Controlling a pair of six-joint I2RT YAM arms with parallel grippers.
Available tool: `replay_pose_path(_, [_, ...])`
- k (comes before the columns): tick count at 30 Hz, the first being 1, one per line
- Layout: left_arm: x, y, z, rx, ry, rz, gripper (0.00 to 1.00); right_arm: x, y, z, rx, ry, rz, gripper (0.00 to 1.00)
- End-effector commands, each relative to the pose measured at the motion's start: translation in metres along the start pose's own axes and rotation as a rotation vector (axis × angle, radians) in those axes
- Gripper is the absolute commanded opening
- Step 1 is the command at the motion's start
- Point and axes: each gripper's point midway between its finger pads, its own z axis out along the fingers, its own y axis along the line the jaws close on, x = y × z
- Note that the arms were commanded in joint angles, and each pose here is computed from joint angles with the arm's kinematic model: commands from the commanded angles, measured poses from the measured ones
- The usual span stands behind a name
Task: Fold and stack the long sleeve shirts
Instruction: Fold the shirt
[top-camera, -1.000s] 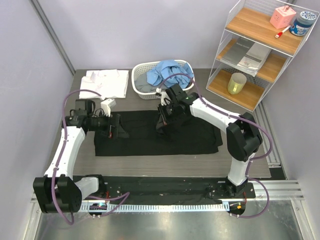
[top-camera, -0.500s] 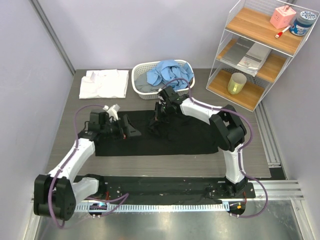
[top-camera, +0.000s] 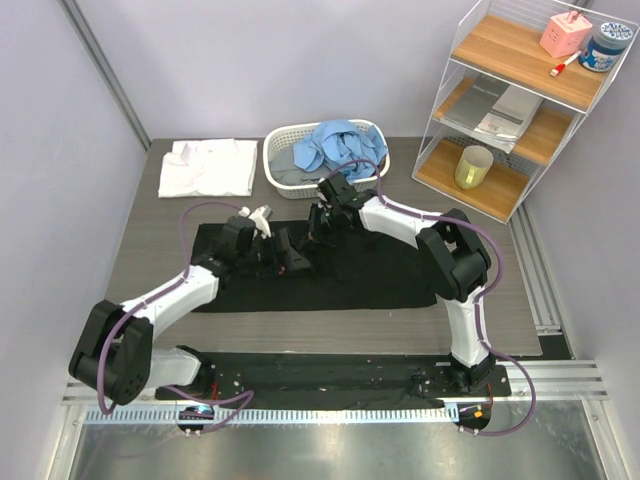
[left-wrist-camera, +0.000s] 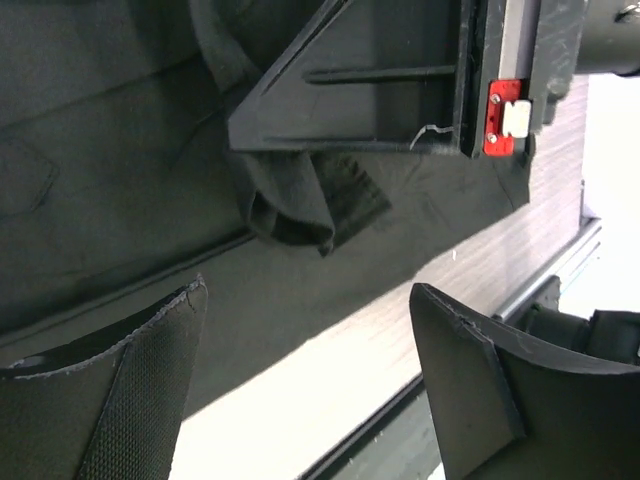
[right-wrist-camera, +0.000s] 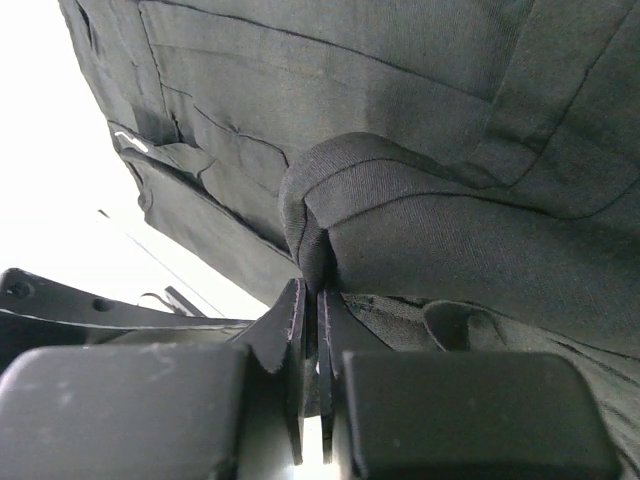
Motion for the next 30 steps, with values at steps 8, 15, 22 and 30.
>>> replay_pose_path(8, [-0.03,0.003,0.016,-0.054,-0.181,0.002,0.56,-0.011,0.029,-0.003,-0.1,-0.01,0.032,0.09])
replay_pose_path(15, [-0.024,-0.001,0.021,-0.022,-0.185,-0.016,0.59,-0.011,0.036,-0.006,-0.124,-0.015,0.022,0.09])
replay_pose_path(22, [-0.024,-0.001,0.025,-0.033,-0.188,-0.024,0.43,-0.009,0.042,-0.012,-0.15,-0.015,0.031,0.1])
replay_pose_path(30, [-0.017,-0.031,0.017,0.075,-0.098,0.024,0.0,-0.014,0.055,-0.033,-0.19,-0.059,-0.013,0.14])
